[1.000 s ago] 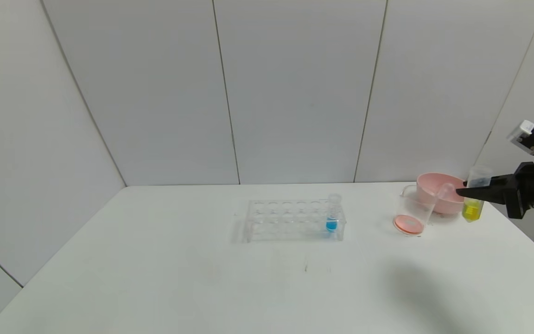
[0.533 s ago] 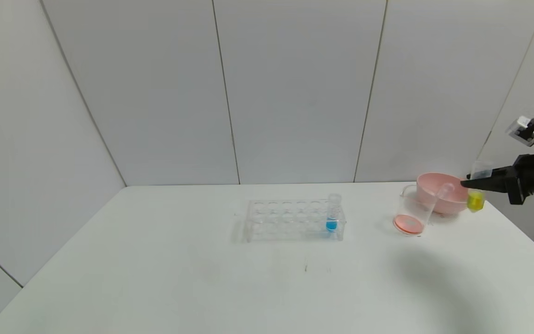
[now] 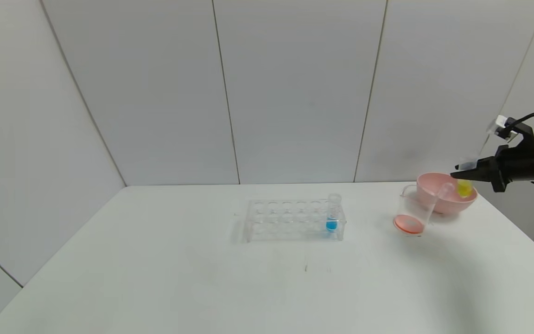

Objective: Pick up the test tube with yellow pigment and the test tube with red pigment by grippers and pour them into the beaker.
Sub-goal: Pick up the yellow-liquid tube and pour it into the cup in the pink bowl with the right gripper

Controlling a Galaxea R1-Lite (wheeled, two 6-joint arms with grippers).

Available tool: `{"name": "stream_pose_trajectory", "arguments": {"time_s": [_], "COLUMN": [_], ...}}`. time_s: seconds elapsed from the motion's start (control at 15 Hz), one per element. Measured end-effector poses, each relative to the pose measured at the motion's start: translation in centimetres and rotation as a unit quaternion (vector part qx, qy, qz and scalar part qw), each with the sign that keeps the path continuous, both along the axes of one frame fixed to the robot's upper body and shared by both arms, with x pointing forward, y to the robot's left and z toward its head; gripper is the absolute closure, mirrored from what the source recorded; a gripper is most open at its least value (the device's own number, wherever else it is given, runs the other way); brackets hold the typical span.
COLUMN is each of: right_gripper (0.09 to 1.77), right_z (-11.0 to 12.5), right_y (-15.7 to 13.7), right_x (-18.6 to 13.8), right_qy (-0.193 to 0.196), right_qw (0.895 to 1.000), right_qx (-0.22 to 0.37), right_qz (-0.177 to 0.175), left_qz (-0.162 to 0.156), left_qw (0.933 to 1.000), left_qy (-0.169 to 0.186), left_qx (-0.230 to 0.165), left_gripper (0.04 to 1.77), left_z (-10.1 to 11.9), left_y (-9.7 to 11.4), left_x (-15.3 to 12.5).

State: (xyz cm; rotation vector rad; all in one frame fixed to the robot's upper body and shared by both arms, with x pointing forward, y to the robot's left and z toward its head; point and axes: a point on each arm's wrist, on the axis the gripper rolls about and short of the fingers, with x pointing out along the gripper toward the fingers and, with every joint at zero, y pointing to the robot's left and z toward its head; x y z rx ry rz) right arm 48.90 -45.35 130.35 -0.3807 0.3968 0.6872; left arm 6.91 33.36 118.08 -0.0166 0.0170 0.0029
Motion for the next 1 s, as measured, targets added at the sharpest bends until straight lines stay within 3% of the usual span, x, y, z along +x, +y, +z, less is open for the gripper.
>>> {"name": "stream_pose_trajectory", "arguments": {"time_s": [0.33, 0.47, 1.0], "right_gripper": [1.33, 1.33, 1.33], "right_z": [0.2, 0.4, -0.1], "right_y": [0.4, 0.5, 0.7], "right_x": [1.6, 1.7, 2.2], "right_qy": [0.018, 0.004, -0.001], "right_qw": [0.999, 0.997, 0.995], "right_qx": [-0.019, -0.059, -0.081], "right_qz": [0.029, 0.051, 0.060], "left_qz": [0.000, 0.000, 0.000], "left_qw": [1.0000, 1.0000, 1.0000], "left_qy": [0.000, 0.000, 0.000], "left_qx": [0.000, 0.000, 0.000], "left_gripper": [0.09, 0.09, 0.09], "left_z": [0.0, 0.0, 0.0], "left_y": [0.0, 0.0, 0.0], "left_x": [0.0, 0.0, 0.0]}}
